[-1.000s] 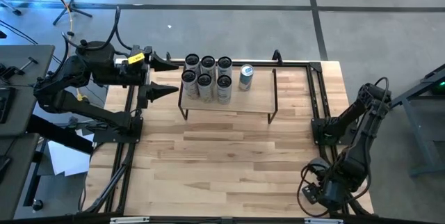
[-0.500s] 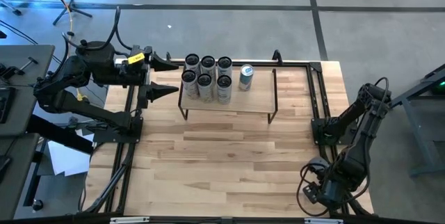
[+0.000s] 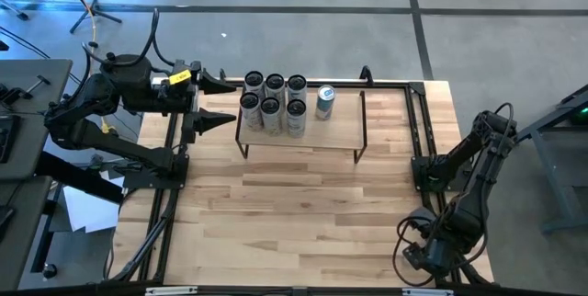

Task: Place canned beverage on shelf
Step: Put the blue soda can on the shelf aligned with the other blue soda can

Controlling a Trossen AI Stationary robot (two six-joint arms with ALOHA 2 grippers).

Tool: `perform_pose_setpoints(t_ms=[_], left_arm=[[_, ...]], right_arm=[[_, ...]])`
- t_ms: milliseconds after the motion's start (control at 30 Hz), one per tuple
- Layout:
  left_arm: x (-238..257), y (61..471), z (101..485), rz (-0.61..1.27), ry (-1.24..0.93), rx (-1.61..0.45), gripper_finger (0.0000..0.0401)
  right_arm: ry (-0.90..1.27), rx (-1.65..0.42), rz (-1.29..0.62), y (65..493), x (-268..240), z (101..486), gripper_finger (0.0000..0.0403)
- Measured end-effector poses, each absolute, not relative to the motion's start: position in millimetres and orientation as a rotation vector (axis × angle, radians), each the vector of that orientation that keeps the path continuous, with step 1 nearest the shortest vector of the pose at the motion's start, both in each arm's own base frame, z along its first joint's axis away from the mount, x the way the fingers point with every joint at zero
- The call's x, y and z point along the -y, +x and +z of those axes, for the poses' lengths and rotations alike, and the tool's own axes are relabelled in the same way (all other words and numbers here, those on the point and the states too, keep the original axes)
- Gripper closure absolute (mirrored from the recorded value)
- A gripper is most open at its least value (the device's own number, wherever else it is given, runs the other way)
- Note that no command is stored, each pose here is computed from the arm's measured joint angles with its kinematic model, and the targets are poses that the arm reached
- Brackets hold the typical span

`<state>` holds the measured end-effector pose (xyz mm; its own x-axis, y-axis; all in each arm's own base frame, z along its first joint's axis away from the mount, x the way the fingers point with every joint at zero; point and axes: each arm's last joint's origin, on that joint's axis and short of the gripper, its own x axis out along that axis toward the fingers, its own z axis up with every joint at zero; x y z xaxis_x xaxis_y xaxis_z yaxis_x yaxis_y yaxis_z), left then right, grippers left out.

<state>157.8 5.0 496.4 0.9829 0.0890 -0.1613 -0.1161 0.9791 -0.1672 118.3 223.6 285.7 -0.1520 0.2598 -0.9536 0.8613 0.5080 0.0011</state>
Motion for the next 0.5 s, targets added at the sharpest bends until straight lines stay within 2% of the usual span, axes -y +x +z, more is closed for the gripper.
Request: perform_pose_setpoints(t_ms=[167, 500], left_arm=[[-5.0, 157.8, 496.4, 0.104, -0.177, -0.154, 0.005], [-5.1, 157.7, 496.4, 0.104, -0.177, -0.154, 0.005]], right_arm=[[0.931, -1.662, -0.667, 118.9, -223.0, 285.6, 0.0046], [0.976, -1.677, -0.682, 122.4, -230.5, 281.1, 0.0043]])
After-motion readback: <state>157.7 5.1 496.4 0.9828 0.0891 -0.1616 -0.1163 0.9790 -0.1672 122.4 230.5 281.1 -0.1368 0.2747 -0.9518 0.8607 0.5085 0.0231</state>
